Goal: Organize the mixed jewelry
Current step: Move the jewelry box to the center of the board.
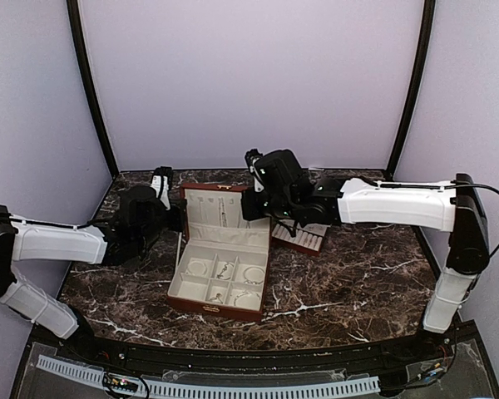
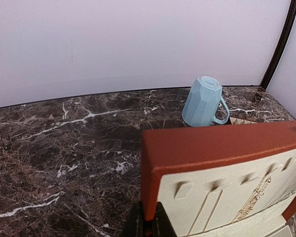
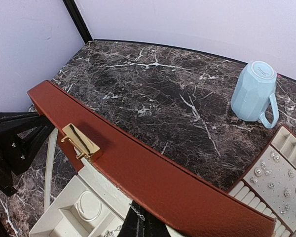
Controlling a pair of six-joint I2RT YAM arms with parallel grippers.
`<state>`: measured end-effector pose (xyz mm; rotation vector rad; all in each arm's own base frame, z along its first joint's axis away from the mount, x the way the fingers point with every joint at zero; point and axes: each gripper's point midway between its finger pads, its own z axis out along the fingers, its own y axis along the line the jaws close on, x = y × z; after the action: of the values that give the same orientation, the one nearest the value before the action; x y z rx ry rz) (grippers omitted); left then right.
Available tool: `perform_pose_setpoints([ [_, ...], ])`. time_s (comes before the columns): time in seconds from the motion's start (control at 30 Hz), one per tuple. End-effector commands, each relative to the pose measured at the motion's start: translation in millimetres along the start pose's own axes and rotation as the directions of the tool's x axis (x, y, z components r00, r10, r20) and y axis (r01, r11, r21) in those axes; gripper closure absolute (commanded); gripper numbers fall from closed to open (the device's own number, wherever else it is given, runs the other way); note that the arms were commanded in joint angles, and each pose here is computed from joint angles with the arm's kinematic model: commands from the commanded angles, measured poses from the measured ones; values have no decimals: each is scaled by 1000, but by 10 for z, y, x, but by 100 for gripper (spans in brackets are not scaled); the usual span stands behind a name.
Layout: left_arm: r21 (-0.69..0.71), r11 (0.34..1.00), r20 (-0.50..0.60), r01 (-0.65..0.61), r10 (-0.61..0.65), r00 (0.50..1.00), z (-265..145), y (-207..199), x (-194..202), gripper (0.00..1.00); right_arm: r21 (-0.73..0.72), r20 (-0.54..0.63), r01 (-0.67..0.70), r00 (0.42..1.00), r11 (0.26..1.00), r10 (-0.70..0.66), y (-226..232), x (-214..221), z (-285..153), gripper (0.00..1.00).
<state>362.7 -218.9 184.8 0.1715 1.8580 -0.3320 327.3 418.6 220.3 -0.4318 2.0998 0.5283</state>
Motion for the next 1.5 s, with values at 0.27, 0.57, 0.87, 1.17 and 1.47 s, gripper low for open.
perform_pose_setpoints([
  [0.27,124,985,84,121,-131,988,-170,-265,-328,100,-65,50,39,998,997,-36,293,-207,86,100],
  [0.57,129,984,79,125,-136,988,-189,-296,-288,100,-74,66,30,998,997,-25,341,-276,104,100],
  [0.87,137,981,96,135,-149,984,-269,-347,-280,100,-21,65,-1,998,1000,3,251,-250,166,100],
  [1.17,162,977,80,141,-155,985,-325,-442,-205,100,12,69,-43,997,999,42,199,-263,188,100],
  [1.47,187,972,72,143,-159,985,-391,-546,-149,100,47,66,-84,995,995,81,153,-250,235,100],
])
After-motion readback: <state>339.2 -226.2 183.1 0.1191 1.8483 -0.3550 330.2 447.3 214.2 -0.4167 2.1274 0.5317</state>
